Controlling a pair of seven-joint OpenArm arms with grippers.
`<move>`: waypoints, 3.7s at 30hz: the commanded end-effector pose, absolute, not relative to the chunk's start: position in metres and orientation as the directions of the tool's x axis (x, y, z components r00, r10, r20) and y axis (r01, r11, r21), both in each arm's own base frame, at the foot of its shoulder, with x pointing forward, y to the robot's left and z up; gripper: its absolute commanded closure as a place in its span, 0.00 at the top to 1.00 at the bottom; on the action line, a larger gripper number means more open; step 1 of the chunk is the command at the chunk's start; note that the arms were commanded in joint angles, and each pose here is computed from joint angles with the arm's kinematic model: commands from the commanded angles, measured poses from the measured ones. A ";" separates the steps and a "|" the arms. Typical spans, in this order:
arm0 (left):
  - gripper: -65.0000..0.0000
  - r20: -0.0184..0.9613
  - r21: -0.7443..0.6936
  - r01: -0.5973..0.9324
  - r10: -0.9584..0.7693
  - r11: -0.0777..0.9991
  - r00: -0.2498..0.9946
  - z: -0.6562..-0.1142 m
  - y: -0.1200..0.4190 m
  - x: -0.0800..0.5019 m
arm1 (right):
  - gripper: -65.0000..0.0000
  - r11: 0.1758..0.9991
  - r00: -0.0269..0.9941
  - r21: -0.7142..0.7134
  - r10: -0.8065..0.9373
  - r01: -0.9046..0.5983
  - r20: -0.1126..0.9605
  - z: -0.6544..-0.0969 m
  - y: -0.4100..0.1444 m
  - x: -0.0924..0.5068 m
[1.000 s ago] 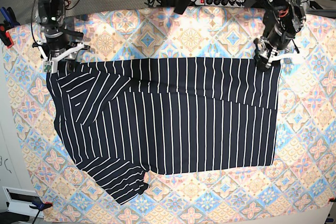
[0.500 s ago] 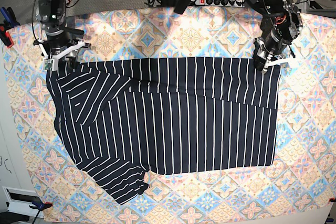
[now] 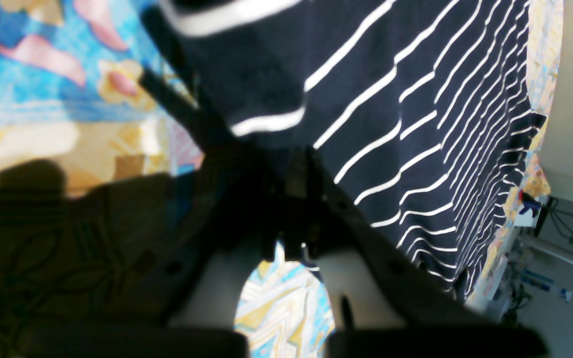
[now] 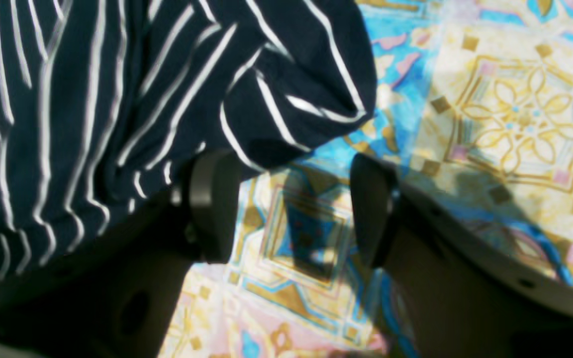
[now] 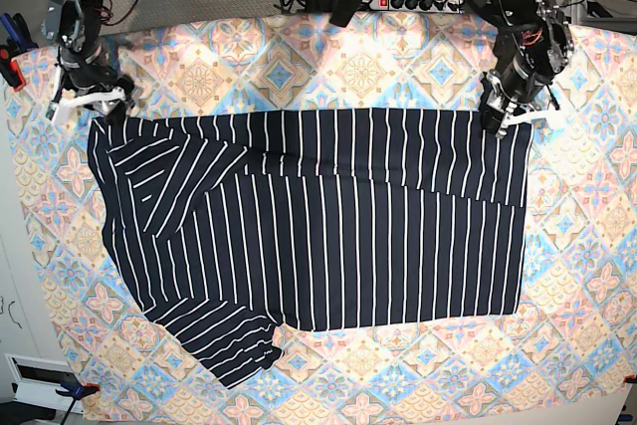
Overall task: Fold the T-shirt properly
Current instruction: 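Drag the shirt toward the robot with both grippers holding the shoulders, then release and move both grippers down the shirt's sides toward the hem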
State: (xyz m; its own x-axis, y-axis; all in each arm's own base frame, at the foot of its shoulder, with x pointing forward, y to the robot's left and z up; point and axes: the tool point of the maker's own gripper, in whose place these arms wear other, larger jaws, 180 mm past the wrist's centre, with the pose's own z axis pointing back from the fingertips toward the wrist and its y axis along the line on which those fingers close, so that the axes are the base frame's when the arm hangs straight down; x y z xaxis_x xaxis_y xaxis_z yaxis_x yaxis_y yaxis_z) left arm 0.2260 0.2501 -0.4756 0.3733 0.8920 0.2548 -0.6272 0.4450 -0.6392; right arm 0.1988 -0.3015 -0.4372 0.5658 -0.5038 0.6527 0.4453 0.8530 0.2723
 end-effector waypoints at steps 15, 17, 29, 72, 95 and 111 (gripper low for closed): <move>0.00 0.255 -0.636 -0.622 0.885 0.456 0.389 -0.474 0.249 0.226 | 0.55 0.809 0.530 0.306 -0.567 0.501 0.631 -0.456 -0.313 0.216; 0.00 0.255 -0.636 -0.622 0.885 0.456 0.389 -0.474 0.249 0.226 | 0.55 0.804 0.530 0.306 -0.573 0.509 0.625 -0.459 -0.314 0.216; 0.00 0.255 -0.636 -0.622 0.885 0.456 0.389 -0.474 0.249 0.226 | 0.55 0.804 0.530 0.353 -0.585 0.479 0.615 -0.466 -0.308 0.236; 0.00 0.253 -0.475 -0.697 0.842 0.538 0.477 -0.478 0.256 0.106 | 0.00 0.858 0.614 0.207 -0.486 0.469 0.623 -0.442 -0.336 0.121; 0.02 0.214 -0.535 -0.697 0.874 0.478 0.436 -0.462 0.249 0.093 | 0.20 0.852 0.595 0.196 -0.487 0.486 0.640 -0.437 -0.346 0.120; 0.38 0.333 -0.563 -0.602 0.823 0.565 0.461 -0.415 0.249 0.113 | 0.34 0.813 0.525 0.158 -0.496 0.560 0.691 -0.416 -0.386 0.112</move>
